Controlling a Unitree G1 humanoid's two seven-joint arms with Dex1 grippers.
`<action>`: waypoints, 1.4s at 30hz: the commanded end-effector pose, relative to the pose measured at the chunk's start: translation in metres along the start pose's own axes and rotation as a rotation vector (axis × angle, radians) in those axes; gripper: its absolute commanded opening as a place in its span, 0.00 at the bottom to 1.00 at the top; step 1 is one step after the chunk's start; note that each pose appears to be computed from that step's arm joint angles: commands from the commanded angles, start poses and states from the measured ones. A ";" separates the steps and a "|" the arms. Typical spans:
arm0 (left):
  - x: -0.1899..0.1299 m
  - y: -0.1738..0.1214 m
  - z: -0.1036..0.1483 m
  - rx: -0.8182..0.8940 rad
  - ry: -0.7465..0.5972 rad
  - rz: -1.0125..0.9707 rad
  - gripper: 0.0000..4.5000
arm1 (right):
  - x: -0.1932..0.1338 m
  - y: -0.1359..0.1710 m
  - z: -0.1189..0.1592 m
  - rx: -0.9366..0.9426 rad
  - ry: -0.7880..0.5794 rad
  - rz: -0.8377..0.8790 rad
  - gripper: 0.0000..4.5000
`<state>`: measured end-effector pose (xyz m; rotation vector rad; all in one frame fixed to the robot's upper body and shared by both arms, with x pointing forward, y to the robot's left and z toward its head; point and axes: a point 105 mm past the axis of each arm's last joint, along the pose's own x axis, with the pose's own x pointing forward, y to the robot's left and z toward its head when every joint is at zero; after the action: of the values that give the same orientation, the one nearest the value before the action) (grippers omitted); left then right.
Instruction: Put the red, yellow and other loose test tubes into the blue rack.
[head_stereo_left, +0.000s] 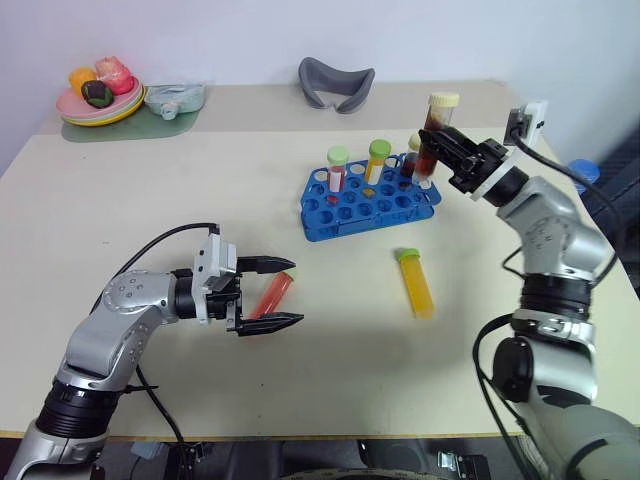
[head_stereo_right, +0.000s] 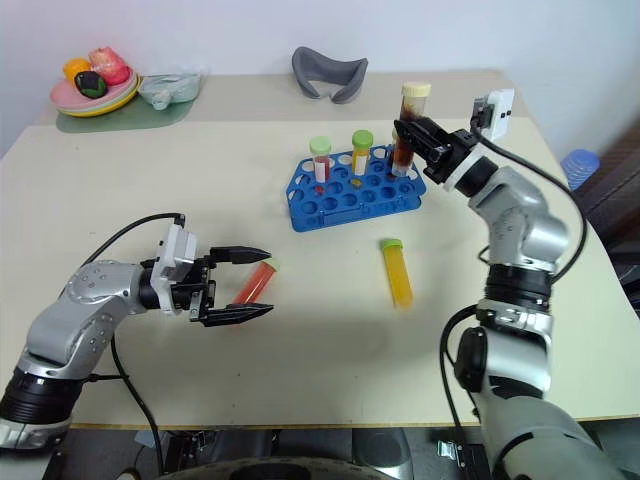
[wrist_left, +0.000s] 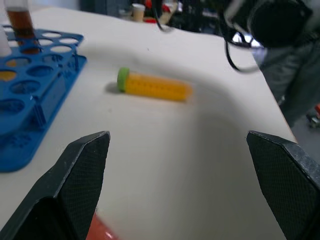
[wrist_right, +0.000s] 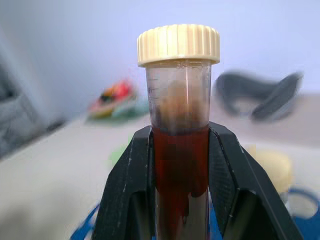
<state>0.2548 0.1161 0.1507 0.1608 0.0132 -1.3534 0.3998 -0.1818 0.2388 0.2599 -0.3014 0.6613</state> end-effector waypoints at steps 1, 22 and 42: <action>0.001 0.000 0.010 0.035 -0.032 0.027 0.99 | -0.001 -0.004 0.003 -0.088 -0.133 -0.068 0.18; 0.007 -0.002 0.013 0.005 -0.080 0.086 0.99 | -0.026 -0.020 -0.044 -0.139 -0.202 -0.225 0.18; 0.004 -0.004 0.014 0.006 -0.081 0.090 0.99 | -0.029 -0.024 -0.077 -0.137 -0.137 -0.271 0.18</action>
<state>0.2544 0.1092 0.1529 0.0960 -0.0184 -1.2690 0.4064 -0.1904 0.1640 0.2099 -0.4643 0.3682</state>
